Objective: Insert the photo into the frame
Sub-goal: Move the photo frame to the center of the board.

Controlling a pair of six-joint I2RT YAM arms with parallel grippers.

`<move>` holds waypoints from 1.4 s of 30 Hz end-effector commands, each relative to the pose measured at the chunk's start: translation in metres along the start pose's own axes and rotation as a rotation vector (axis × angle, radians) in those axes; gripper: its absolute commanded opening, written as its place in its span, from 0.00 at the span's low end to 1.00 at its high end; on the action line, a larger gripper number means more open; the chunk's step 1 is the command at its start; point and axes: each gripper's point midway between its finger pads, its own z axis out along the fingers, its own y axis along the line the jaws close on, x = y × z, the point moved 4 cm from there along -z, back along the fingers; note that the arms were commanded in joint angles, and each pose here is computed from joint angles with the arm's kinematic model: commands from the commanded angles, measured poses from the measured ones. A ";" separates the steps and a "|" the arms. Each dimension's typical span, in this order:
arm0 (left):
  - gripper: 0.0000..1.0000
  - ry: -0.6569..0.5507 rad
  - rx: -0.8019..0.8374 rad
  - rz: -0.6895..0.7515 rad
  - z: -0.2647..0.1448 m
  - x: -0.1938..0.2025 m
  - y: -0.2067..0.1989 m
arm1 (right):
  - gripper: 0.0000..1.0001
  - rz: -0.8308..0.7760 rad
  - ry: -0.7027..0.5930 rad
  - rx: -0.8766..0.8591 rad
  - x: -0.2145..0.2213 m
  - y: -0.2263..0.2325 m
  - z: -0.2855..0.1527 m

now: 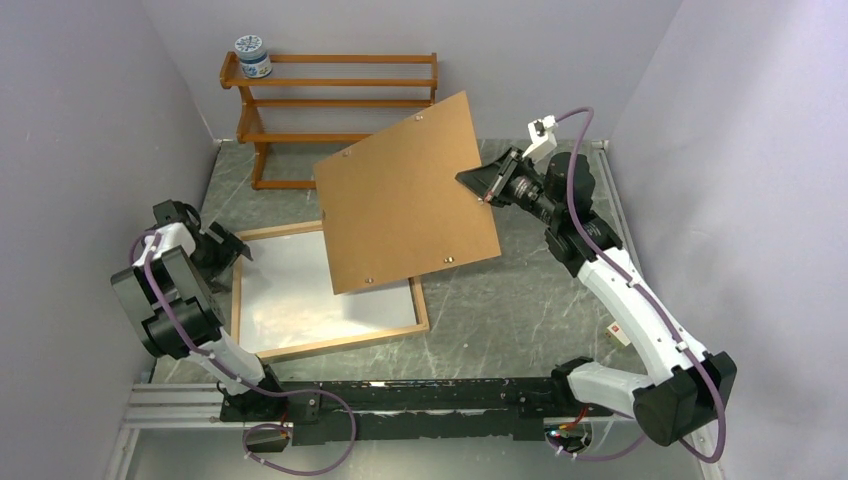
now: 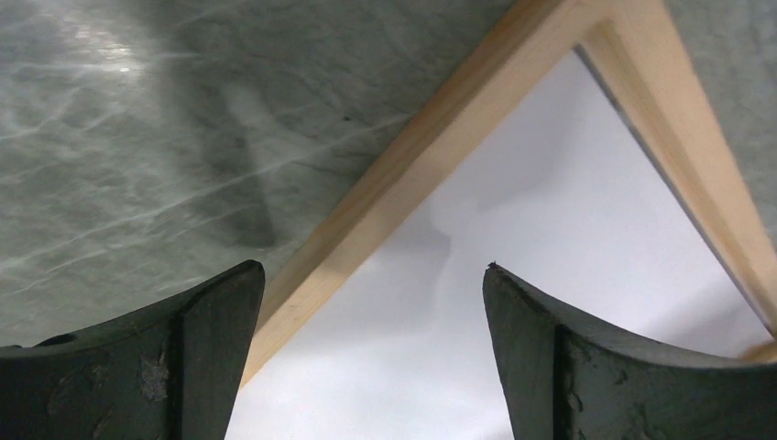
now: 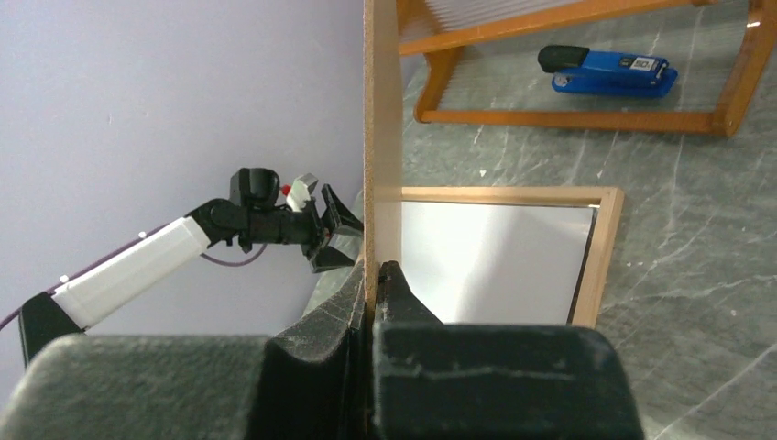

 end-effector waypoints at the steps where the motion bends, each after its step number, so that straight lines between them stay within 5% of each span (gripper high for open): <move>1: 0.94 -0.002 0.189 0.023 -0.014 -0.008 -0.028 | 0.00 -0.062 -0.119 -0.140 -0.035 0.039 -0.016; 9: 0.94 -0.128 0.005 -0.008 -0.030 -0.033 -0.011 | 0.00 -0.103 -0.134 -0.107 -0.039 0.032 -0.019; 17: 0.94 0.031 0.125 -0.042 0.017 -0.004 -0.018 | 0.00 -0.123 -0.157 -0.114 -0.046 0.029 -0.023; 28: 0.94 0.198 0.468 -0.007 0.007 0.033 -0.076 | 0.00 -0.060 -0.127 -0.115 -0.032 0.017 -0.021; 37: 0.91 0.359 0.534 -0.095 0.002 0.085 -0.113 | 0.00 0.083 -0.099 -0.036 -0.005 -0.009 -0.025; 42: 0.91 0.345 0.468 -0.079 -0.002 0.084 -0.107 | 0.00 0.231 -0.070 0.019 0.016 -0.029 -0.026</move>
